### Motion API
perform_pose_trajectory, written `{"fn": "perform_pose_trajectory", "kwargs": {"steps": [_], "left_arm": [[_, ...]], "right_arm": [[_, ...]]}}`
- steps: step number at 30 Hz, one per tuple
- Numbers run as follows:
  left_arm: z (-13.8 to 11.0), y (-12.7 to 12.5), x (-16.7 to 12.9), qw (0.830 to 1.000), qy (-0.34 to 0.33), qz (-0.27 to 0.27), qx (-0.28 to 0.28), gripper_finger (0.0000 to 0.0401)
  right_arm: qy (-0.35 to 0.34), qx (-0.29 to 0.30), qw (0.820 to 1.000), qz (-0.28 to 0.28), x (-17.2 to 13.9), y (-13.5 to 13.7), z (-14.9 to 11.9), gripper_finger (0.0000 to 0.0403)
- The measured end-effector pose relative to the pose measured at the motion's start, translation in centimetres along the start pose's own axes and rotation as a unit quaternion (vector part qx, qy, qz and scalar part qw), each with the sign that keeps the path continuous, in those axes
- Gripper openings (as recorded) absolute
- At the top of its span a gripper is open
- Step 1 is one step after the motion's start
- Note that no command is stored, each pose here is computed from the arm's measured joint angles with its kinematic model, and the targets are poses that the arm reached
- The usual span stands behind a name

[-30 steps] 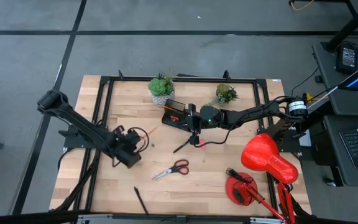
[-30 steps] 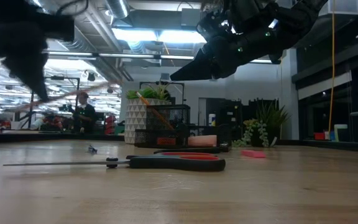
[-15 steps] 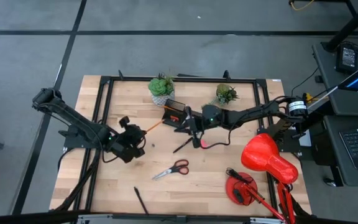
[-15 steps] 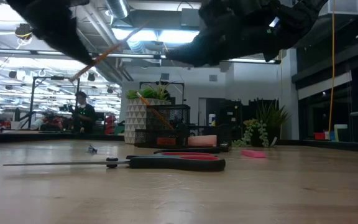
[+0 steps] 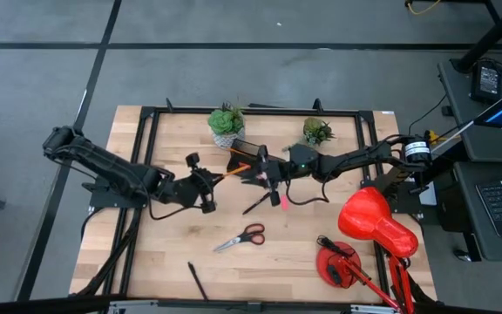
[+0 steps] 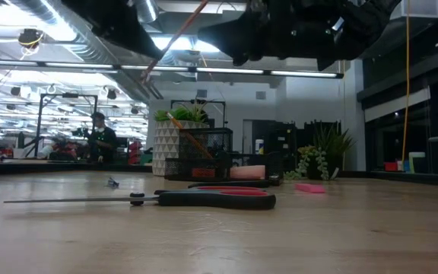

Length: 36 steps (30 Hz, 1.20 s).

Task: Pick and place office supplies into organizer
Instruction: Put the orange pencil into the black desk organizer

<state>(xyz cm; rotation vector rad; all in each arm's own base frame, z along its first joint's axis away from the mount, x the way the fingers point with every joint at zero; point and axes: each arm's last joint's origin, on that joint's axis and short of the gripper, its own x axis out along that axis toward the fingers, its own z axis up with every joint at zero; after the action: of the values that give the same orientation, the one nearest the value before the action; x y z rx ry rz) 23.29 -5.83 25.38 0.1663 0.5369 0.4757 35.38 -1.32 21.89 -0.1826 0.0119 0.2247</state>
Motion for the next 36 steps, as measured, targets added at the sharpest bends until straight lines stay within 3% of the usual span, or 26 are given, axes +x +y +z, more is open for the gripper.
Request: {"fn": "perform_pose_trajectory", "kwargs": {"steps": [10,22,31,36], "left_arm": [[1.0,0.8,1.0,0.999,-0.020,-0.031,0.008,0.0026],[1.2,1.3,1.4,0.999,-0.024,-0.042,0.016,0.0026],[1.6,1.2,1.4,0.997,-0.042,-0.043,0.044,0.0026],[1.5,1.2,1.4,0.997,-0.041,-0.044,0.044,0.0026]], "right_arm": [[-0.050,0.001,0.999,-0.009,-0.1,-0.2,1.0,0.0118],[-0.084,-0.009,0.996,-0.014,-0.1,-0.3,1.7,0.0122],[-0.030,0.036,0.999,-0.005,0.0,-0.1,0.6,0.0122],[-0.024,0.033,0.999,-0.004,0.0,-0.1,0.5,0.0122]]}}
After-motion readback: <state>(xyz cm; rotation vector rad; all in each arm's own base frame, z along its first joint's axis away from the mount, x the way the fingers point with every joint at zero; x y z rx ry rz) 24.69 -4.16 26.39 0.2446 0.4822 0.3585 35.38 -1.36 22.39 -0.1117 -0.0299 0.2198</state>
